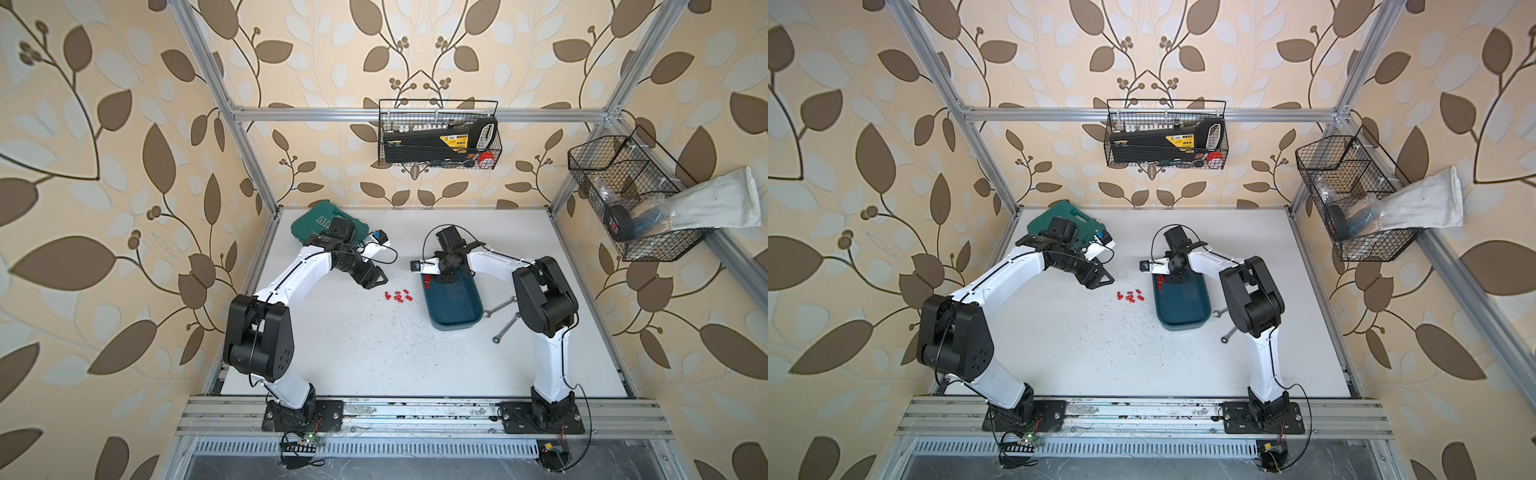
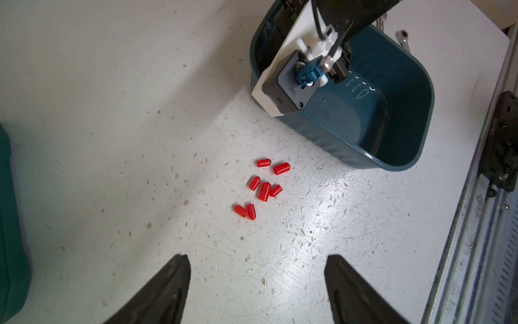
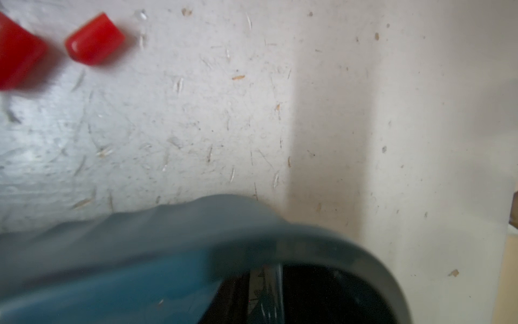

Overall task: Take the screw protection sleeves out of the storage box
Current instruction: Pick up the screw protection sleeve from the storage box.

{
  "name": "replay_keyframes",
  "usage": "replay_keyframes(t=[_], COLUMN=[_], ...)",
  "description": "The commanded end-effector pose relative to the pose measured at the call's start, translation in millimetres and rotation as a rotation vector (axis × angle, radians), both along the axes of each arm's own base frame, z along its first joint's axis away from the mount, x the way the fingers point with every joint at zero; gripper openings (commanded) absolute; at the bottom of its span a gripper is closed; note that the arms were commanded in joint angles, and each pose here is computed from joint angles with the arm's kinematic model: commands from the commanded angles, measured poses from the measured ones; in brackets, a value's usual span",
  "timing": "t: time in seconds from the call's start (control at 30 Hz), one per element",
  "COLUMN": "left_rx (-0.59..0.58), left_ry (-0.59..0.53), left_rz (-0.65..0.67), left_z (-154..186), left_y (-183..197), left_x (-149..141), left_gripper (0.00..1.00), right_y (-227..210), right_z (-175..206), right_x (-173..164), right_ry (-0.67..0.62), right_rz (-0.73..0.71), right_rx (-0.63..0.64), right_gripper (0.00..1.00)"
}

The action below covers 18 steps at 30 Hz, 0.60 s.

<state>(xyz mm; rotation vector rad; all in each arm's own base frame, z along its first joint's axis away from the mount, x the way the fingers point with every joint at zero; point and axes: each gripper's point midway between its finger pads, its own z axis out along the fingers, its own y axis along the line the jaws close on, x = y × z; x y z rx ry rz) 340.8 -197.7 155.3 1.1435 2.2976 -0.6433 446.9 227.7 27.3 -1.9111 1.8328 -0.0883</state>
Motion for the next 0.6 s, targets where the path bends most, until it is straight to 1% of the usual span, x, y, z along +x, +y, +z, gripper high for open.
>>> replay_keyframes(t=[0.0,0.17,0.33,0.57], left_rx=[-0.034,-0.025,-0.015,-0.009], left_ry=[-0.040,-0.048,-0.051,-0.056], left_rz=[-0.017,-0.013,-0.004,-0.002], left_z=[21,21,19,20], left_y=[-1,1,4,6], left_x=[-3,-2,-1,-2], left_gripper=[0.81,0.81,0.82,0.83], right_y=[0,-3,-11,-32], right_z=[-15,-20,-8,24], right_x=[-6,-14,-15,-18], right_ry=[0.043,0.065,0.046,0.040], right_rz=[0.031,0.043,0.018,-0.078], right_rx=[-0.037,-0.050,-0.050,-0.004], right_gripper=[0.21,0.11,0.00,0.00])
